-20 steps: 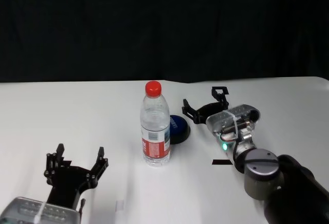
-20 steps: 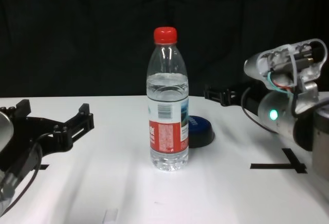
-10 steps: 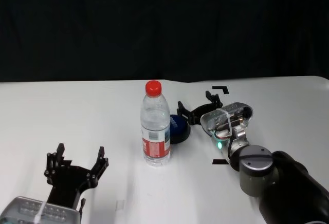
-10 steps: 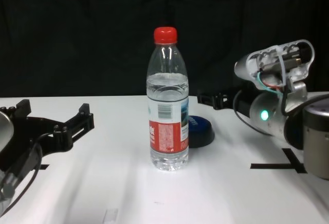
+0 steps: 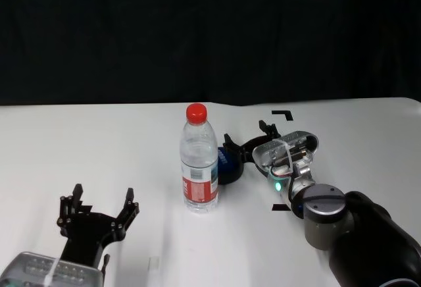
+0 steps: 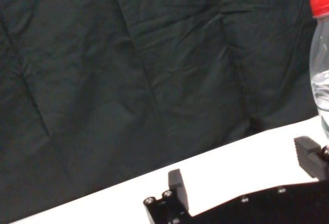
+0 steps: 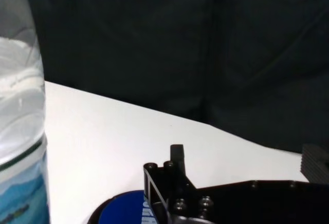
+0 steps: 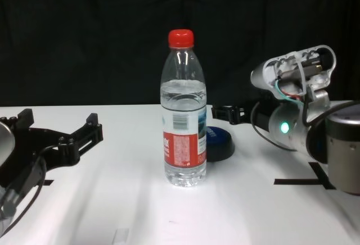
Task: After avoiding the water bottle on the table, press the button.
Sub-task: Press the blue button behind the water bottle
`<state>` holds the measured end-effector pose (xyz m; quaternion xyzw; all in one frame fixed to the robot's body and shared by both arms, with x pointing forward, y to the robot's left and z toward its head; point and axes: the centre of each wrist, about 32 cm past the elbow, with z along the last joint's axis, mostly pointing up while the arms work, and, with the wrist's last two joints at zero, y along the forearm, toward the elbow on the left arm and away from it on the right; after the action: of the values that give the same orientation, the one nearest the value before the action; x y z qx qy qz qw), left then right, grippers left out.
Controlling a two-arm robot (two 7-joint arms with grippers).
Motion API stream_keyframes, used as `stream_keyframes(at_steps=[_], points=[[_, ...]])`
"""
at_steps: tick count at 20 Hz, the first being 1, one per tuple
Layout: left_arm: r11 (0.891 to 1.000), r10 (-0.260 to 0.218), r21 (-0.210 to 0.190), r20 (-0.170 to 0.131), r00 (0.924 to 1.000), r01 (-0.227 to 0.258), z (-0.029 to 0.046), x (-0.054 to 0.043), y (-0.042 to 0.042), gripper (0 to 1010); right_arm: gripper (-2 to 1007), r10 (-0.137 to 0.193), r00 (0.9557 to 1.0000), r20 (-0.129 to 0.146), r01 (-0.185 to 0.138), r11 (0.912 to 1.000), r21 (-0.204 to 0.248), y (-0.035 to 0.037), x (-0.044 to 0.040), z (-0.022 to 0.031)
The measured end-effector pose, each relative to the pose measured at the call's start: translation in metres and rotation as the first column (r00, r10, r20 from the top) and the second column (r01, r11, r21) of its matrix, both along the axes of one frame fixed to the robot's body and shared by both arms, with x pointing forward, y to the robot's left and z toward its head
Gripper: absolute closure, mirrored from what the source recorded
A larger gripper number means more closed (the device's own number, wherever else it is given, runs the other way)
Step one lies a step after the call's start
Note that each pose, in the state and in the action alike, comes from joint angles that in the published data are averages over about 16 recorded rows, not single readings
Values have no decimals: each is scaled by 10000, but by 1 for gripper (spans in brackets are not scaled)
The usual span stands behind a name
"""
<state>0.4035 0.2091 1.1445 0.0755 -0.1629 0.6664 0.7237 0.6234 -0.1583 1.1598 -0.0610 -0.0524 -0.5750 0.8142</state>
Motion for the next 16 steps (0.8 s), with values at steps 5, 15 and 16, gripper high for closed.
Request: stream_keyframes(at_steps=[5,15,16], points=[[10000,0,0,0,10000,0,0,0,0,0,2,9,9999,-166,-11,9999,-110,4,1,-5],[10000,0,0,0,10000,0,0,0,0,1,2,2,9986,-522,-20,9994,-345,3,1,-29],[10000,0,0,0,10000,0,0,0,0,1,2,6,9984,-561,-27,9993,-374,4,3,-33]])
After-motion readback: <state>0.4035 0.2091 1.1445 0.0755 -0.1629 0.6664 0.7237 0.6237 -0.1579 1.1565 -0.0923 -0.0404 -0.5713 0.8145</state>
